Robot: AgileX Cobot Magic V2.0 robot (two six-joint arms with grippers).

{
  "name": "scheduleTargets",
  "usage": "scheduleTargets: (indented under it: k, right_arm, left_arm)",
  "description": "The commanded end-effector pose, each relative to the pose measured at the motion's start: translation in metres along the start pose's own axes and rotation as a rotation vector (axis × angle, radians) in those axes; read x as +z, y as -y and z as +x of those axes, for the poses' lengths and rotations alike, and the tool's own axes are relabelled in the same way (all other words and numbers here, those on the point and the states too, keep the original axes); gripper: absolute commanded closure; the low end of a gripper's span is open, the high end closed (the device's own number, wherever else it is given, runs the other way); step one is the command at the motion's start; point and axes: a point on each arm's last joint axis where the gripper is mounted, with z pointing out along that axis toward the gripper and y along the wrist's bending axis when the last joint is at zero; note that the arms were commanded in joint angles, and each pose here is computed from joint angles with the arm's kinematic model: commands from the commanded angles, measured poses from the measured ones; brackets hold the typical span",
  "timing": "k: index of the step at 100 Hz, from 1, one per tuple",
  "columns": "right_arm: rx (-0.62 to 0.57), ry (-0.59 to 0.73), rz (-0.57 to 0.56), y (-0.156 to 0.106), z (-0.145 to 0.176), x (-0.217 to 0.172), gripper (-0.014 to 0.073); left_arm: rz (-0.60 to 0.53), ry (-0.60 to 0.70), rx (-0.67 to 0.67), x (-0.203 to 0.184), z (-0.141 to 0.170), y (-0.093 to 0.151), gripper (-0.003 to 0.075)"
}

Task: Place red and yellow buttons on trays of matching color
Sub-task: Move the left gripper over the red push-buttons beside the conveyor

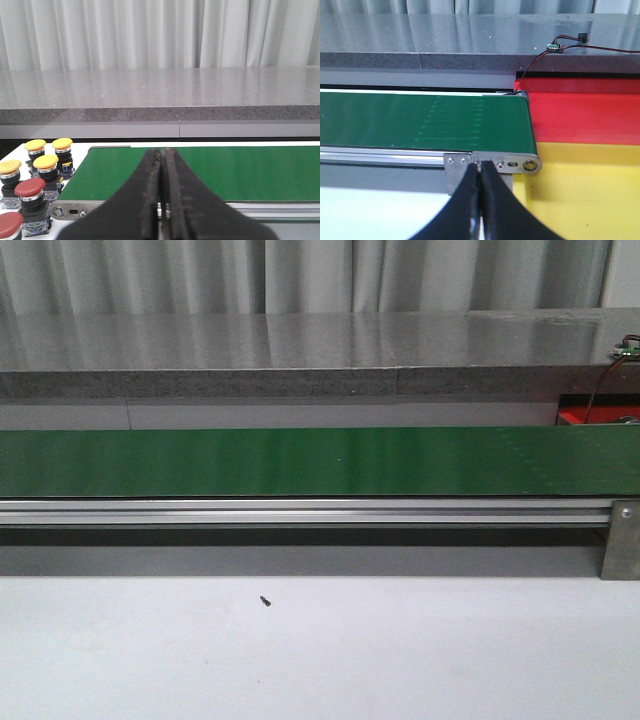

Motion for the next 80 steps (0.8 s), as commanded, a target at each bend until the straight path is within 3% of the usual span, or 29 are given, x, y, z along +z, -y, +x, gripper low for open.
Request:
scheduleTargets:
  k: [1, 36, 80]
  right_arm:
    - [-0.014, 0.114, -0.016, -0.002, -0.014, -0.003, 0.0662]
    - [-0.014, 0.114, -0.016, -0.002, -0.014, -0.003, 0.0662]
    - [-0.014, 0.114, -0.016, -0.002, -0.014, -0.003, 0.0662]
  left_arm:
    - [0.006, 0.077, -0.014, -0.002, 0.004, 0.0, 0.074]
    - [0.007, 0.107, -0.016, -0.003, -0.011, 0.0, 0.074]
    - [-0.089, -0.124, -0.008, 0.007, -0.082, -0.004, 0.074]
